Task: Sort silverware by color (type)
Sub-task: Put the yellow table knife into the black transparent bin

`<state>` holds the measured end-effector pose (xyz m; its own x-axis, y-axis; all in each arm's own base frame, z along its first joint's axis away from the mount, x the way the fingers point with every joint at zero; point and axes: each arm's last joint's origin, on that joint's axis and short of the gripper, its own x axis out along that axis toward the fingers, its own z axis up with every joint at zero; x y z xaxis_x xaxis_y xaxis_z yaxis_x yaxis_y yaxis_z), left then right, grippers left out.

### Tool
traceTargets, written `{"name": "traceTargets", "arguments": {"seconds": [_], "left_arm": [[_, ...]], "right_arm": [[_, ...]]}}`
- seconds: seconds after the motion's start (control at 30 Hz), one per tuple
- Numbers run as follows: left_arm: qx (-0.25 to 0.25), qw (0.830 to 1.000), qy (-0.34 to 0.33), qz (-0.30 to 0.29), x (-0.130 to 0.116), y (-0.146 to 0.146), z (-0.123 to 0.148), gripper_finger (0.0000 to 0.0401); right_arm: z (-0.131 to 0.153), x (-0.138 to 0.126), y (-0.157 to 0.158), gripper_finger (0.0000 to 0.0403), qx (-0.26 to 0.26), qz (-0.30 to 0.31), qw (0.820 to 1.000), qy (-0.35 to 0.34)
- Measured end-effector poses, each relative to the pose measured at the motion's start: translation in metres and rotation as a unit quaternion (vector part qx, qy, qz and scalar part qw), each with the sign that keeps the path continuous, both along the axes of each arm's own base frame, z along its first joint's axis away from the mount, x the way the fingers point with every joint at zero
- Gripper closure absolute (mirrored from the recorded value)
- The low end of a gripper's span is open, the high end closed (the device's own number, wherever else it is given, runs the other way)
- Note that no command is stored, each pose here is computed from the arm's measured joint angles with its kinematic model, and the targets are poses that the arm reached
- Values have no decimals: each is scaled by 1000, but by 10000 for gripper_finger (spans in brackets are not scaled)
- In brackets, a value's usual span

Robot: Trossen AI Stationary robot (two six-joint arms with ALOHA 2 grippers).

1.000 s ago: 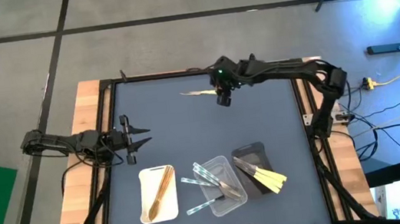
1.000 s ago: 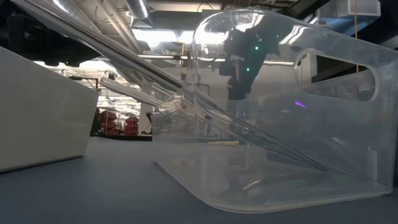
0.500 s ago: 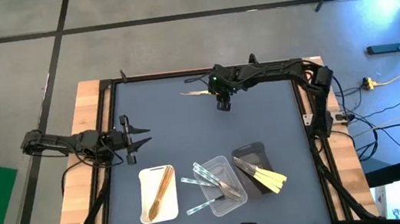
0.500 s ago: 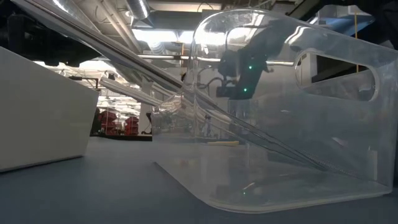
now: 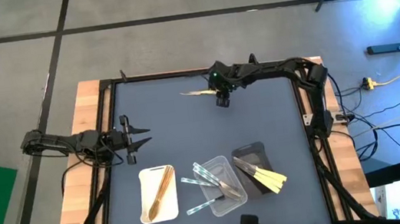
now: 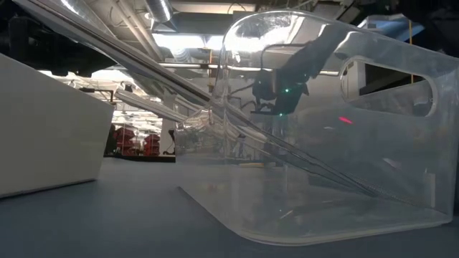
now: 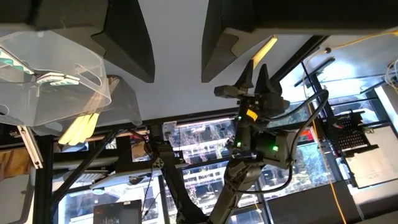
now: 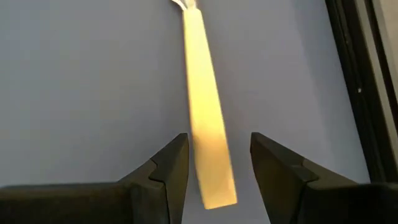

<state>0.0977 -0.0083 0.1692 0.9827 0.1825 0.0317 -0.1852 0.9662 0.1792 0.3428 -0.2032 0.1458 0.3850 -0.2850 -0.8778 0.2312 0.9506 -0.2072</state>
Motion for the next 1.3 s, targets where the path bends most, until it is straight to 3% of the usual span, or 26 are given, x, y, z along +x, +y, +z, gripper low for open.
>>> {"name": "traceTargets", "arguments": {"seconds": [0.93, 1.3], "left_arm": [[0, 1000, 0, 0, 0, 0, 0, 275], [0, 1000, 0, 0, 0, 0, 0, 275]], "right_arm": [[-17, 1, -5, 244, 23, 14, 1000, 4], [-18, 1, -4, 331, 26, 16, 1000, 5]]}}
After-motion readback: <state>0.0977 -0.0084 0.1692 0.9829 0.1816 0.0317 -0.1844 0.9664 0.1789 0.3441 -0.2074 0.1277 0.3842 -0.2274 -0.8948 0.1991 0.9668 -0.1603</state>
